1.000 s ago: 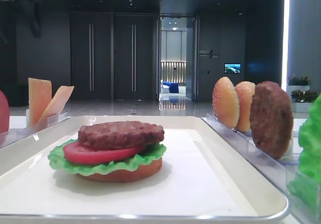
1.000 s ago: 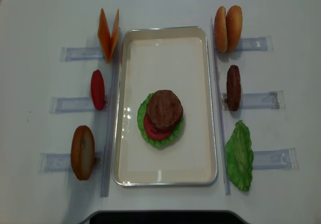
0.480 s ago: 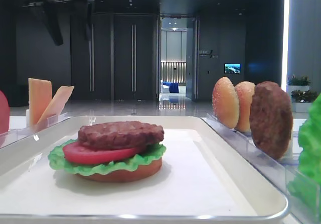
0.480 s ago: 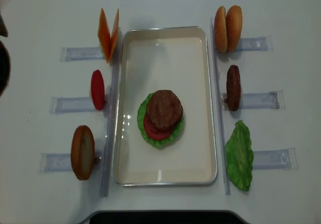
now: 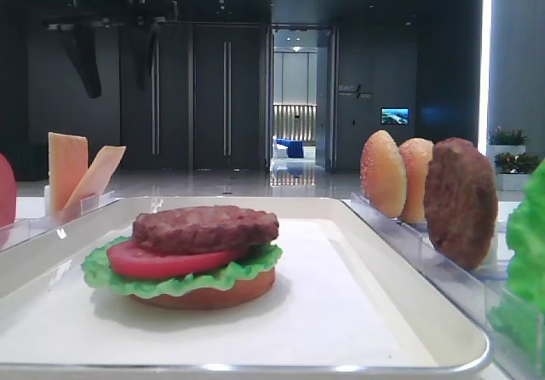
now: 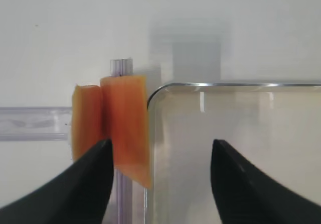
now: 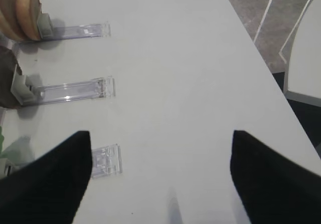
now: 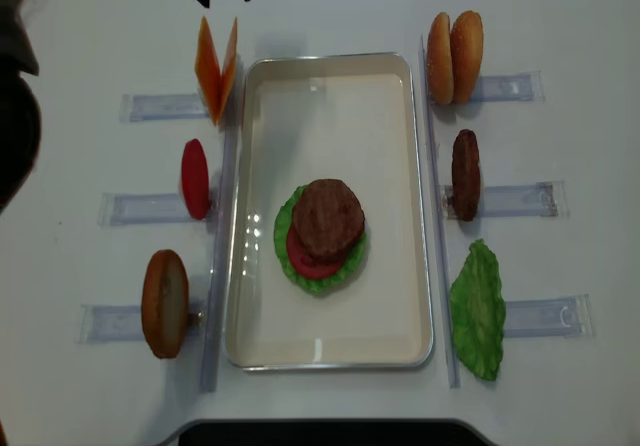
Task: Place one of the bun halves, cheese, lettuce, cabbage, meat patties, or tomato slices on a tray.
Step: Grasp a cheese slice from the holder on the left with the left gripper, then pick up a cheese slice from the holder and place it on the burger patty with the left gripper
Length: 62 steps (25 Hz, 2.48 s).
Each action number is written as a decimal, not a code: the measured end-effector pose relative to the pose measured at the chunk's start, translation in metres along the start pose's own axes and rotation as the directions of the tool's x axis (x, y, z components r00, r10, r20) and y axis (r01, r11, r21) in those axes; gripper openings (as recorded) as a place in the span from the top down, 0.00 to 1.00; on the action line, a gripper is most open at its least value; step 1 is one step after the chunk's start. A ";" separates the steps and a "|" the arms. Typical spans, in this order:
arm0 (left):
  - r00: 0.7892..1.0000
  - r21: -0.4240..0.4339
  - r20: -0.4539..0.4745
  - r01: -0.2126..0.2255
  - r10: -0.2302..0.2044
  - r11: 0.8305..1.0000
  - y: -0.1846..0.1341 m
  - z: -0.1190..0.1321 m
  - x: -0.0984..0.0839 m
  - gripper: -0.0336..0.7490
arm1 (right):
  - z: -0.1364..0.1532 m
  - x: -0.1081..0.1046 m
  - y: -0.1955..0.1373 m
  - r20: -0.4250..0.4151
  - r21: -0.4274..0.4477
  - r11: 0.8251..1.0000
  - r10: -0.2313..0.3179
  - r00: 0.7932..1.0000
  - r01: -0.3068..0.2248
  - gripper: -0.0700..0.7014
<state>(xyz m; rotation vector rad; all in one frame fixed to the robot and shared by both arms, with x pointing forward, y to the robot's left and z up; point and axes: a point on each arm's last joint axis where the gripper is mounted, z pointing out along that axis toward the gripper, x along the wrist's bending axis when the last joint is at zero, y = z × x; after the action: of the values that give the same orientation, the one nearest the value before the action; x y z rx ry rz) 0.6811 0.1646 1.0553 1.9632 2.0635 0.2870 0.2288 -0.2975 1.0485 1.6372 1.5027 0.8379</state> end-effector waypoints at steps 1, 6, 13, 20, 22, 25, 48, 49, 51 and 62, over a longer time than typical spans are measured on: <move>1.000 0.017 0.003 0.002 -0.002 1.000 -0.001 0.007 -0.001 0.36 | 0.000 0.000 0.000 0.000 0.000 1.000 0.000 1.000 0.000 0.21; 1.000 0.069 -0.013 0.002 -0.001 0.998 -0.003 0.034 -0.002 0.36 | 0.000 0.000 0.000 0.000 0.000 1.000 0.000 1.000 0.000 0.21; 1.000 0.103 -0.031 0.000 0.004 0.995 -0.004 0.052 -0.002 0.36 | 0.000 0.000 0.000 0.000 0.000 1.000 0.000 1.000 0.000 0.21; 0.995 0.109 -0.094 -0.023 0.033 0.994 -0.005 0.065 0.003 0.36 | 0.000 0.000 0.000 0.000 0.000 1.000 0.000 1.000 0.000 0.21; 0.995 0.109 -0.096 -0.024 0.035 0.994 -0.005 0.065 0.003 0.36 | 0.000 0.000 0.000 0.000 0.000 1.000 0.000 1.000 0.000 0.21; 0.995 0.109 -0.098 -0.025 0.035 0.994 -0.005 0.066 0.004 0.42 | 0.000 0.000 0.000 0.000 0.000 1.000 0.000 1.000 0.000 0.21; 0.998 -0.016 0.066 0.001 0.000 1.000 -0.001 -0.019 -0.002 0.93 | 0.000 0.000 0.000 0.000 0.000 1.000 0.000 1.000 0.000 0.21; 0.997 -0.023 0.074 0.004 -0.003 1.000 -0.001 -0.023 -0.003 0.93 | 0.000 0.000 0.000 0.000 0.000 1.000 0.000 1.000 0.000 0.21; 0.995 -0.027 0.102 0.016 -0.014 1.000 -0.003 -0.031 -0.004 0.93 | 0.000 0.000 0.000 0.000 0.000 1.000 0.000 1.000 0.000 0.21; 0.994 0.135 0.111 -0.017 0.002 0.991 -0.074 -0.040 -0.028 0.93 | 0.000 0.000 0.000 0.000 0.000 1.000 0.000 1.000 0.000 0.21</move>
<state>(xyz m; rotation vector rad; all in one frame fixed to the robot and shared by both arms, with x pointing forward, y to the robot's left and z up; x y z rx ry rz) 0.5995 0.1342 1.0701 2.0176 2.0522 0.0383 0.2288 -0.2975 1.0485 1.6372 1.5027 0.8379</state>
